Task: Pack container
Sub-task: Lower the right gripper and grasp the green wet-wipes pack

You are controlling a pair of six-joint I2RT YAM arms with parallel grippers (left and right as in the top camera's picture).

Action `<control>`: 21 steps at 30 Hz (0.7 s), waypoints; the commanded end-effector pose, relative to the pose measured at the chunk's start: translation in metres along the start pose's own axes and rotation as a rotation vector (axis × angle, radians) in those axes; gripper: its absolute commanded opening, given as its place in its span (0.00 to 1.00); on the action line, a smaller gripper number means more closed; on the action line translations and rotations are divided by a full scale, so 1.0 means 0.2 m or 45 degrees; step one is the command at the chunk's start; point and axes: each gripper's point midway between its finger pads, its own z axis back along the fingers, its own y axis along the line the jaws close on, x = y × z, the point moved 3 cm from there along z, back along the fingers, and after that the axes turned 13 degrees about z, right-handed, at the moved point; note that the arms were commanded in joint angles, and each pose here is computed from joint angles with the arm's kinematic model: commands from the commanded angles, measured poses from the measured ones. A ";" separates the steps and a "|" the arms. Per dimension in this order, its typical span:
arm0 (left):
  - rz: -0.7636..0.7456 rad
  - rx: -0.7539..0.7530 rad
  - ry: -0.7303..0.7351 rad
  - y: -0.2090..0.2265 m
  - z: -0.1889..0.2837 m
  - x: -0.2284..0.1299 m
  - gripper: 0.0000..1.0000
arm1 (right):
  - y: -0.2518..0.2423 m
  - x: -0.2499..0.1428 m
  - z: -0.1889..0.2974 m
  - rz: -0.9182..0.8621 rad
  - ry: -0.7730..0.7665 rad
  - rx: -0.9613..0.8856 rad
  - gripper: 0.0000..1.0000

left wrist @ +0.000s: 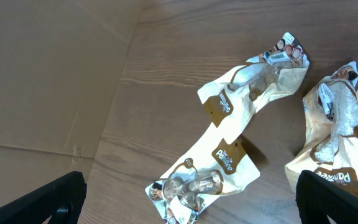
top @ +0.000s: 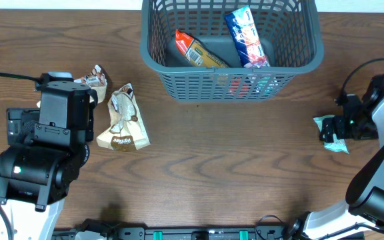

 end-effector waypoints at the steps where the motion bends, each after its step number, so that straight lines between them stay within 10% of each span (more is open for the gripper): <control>1: 0.020 0.022 -0.014 0.03 0.01 0.02 0.99 | 0.03 -0.01 -0.03 -0.055 -0.008 0.034 0.99; 21: 0.021 0.021 -0.015 0.03 0.01 0.02 0.99 | 0.02 0.05 -0.05 -0.120 -0.108 0.050 0.99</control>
